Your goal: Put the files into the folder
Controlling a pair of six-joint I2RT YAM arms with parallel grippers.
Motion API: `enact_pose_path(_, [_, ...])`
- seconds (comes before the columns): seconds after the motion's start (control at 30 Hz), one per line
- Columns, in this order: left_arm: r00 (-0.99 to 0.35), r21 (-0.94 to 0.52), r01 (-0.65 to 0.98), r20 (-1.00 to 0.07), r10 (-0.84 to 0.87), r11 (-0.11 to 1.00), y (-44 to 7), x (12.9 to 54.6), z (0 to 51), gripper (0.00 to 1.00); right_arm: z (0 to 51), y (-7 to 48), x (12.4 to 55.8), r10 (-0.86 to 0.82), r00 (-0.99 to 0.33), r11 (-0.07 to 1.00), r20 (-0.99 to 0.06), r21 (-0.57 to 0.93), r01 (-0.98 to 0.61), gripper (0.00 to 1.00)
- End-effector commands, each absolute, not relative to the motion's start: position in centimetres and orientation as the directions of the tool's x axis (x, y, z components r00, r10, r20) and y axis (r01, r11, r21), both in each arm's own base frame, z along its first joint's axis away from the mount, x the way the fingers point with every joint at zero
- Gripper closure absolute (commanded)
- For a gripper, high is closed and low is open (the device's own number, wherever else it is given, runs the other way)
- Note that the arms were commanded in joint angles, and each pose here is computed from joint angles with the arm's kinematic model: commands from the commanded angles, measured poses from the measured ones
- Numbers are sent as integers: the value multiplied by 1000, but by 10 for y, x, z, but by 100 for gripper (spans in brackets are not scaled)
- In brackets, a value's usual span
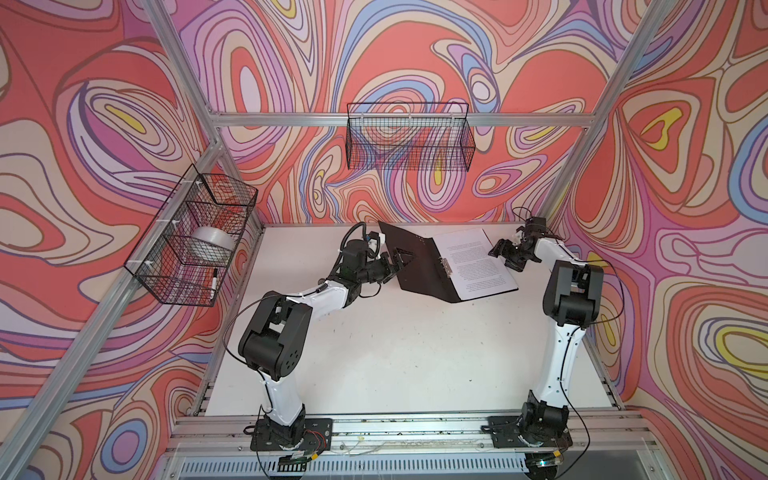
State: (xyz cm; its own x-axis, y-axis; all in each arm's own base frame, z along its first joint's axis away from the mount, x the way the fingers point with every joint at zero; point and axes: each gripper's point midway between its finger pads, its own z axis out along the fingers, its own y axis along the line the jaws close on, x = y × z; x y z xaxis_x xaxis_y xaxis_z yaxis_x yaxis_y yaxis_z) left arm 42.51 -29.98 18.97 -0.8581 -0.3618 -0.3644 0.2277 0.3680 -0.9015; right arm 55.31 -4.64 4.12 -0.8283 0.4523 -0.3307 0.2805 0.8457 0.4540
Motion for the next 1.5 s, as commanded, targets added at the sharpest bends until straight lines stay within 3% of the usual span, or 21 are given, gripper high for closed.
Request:
enact_pose_path(0.0, [-860, -896, 251, -381, -341, 367, -294, 420, 193, 0, 6, -4, 525, 355, -911, 877, -209, 412, 247, 20])
enact_pose_path(0.37, [-822, -786, 321, -508, -256, 528, -250, 375, 217, 0, 5, 99, 481, 163, -964, 941, -210, 328, 88, 21])
enact_pose_path(0.5, [-807, -752, 357, -547, -222, 554, -243, 364, 236, 0, 9, 131, 466, 171, -965, 916, -202, 393, 80, 21])
enact_pose_path(0.7, [-817, -776, 376, -535, -213, 507, -251, 363, 254, 0, 28, 162, 454, 250, -954, 830, -167, 544, 122, 14])
enact_pose_path(0.9, [-834, -801, 384, -514, -199, 460, -279, 373, 255, 0, 67, 147, 467, 358, -913, 773, -195, 611, 173, 2])
enact_pose_path(1.17, [-843, -794, 429, -523, -126, 431, -333, 375, 257, 0, 77, 124, 479, 423, -884, 775, -199, 585, 239, 2])
enact_pose_path(1.33, [-864, -826, 397, -484, -142, 400, -357, 388, 245, 0, 96, 59, 481, 612, -756, 700, -232, 605, 380, 2])
enact_pose_path(1.47, [-845, -819, 378, -495, -200, 433, -341, 403, 255, 0, 111, 59, 490, 561, -787, 725, -257, 610, 318, 3])
